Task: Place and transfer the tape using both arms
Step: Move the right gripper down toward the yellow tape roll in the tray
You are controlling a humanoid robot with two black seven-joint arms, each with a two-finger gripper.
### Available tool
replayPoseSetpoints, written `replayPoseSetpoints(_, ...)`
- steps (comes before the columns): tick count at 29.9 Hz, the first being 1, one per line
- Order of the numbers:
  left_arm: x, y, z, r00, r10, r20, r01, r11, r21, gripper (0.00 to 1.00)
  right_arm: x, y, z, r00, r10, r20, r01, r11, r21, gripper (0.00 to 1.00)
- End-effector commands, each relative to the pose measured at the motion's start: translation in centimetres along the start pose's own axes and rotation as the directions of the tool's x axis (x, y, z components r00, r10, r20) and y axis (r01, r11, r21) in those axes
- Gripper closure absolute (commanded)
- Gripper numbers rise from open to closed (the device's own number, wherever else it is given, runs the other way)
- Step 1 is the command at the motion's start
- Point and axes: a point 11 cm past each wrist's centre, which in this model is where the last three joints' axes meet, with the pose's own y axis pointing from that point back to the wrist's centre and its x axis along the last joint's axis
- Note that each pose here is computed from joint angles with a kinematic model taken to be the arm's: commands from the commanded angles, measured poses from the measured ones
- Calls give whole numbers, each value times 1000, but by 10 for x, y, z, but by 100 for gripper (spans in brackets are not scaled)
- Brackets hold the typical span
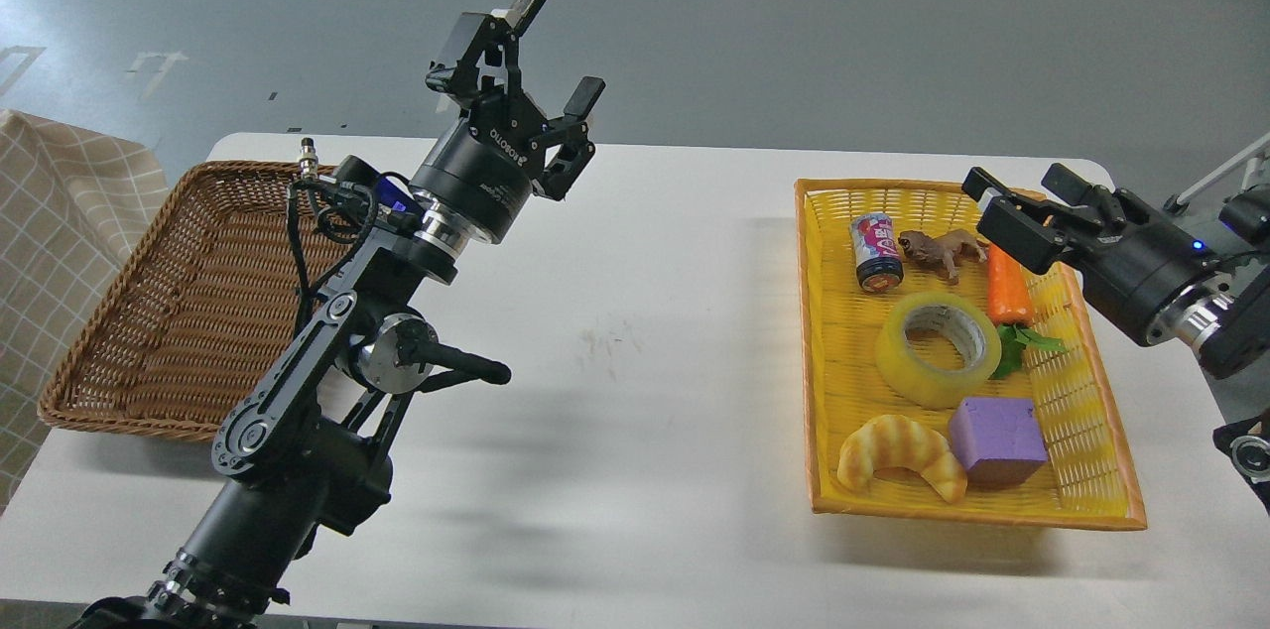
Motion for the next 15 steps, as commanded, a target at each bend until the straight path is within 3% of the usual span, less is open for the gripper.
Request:
replayPoseSetpoints(1, -2, -1, 2, 1000, -6, 1, 6, 1000, -7, 2, 2, 7, 4, 1000, -7, -16, 7, 1000, 7, 0)
replayPoseSetpoints(9, -2, 0, 3, 1000, -7, 2, 7, 1000, -8, 2, 22, 13, 20, 996, 72, 47, -70, 997, -37, 0)
replayPoseSetpoints(15, -2, 2, 1, 1000, -3, -2, 3, 1000, -4, 2, 5, 19, 31, 999, 11, 41, -7, 997, -81, 0)
